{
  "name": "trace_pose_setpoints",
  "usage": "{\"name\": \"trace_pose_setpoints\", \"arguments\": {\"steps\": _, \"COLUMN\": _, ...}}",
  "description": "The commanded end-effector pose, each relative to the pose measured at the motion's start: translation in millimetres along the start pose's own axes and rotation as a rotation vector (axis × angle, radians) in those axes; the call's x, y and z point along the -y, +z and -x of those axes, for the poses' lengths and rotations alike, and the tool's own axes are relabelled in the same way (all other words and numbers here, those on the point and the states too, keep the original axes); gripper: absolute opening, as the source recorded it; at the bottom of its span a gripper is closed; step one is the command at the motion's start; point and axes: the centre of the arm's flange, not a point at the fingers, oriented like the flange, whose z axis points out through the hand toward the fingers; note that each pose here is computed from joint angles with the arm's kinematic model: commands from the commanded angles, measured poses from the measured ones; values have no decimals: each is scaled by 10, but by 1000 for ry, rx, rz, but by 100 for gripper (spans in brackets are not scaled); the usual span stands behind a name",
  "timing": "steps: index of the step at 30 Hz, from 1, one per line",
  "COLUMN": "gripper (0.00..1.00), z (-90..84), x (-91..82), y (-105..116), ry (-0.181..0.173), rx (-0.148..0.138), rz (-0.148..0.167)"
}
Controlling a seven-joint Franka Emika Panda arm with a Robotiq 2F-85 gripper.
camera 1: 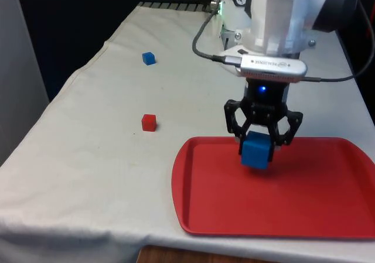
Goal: Pick up the largest block and place it onto the tray.
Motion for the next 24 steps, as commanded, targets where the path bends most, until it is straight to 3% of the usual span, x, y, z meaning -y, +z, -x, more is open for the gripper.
{"name": "trace_pose_setpoints", "arguments": {"steps": 1, "gripper": 0, "z": 12, "x": 48, "y": 63, "ry": -2, "rx": 7, "rz": -4}}
{"name": "trace_pose_setpoints", "arguments": {"steps": 10, "gripper": 0, "z": 13, "x": 228, "y": 171, "ry": -18, "rx": -2, "rz": 12}}
{"name": "trace_pose_setpoints", "arguments": {"steps": 20, "gripper": 0, "z": 4, "x": 252, "y": 176, "ry": -25, "rx": -4, "rz": 14}}
{"name": "trace_pose_setpoints", "arguments": {"steps": 21, "gripper": 2, "z": 4, "x": 252, "y": 176, "ry": -24, "rx": -4, "rz": 13}}
{"name": "trace_pose_setpoints", "arguments": {"steps": 22, "gripper": 20, "z": 7, "x": 257, "y": 183, "ry": -26, "rx": -4, "rz": 13}}
{"name": "trace_pose_setpoints", "arguments": {"steps": 24, "gripper": 40, "z": 6, "x": 257, "y": 182, "ry": -25, "rx": -5, "rz": 12}}
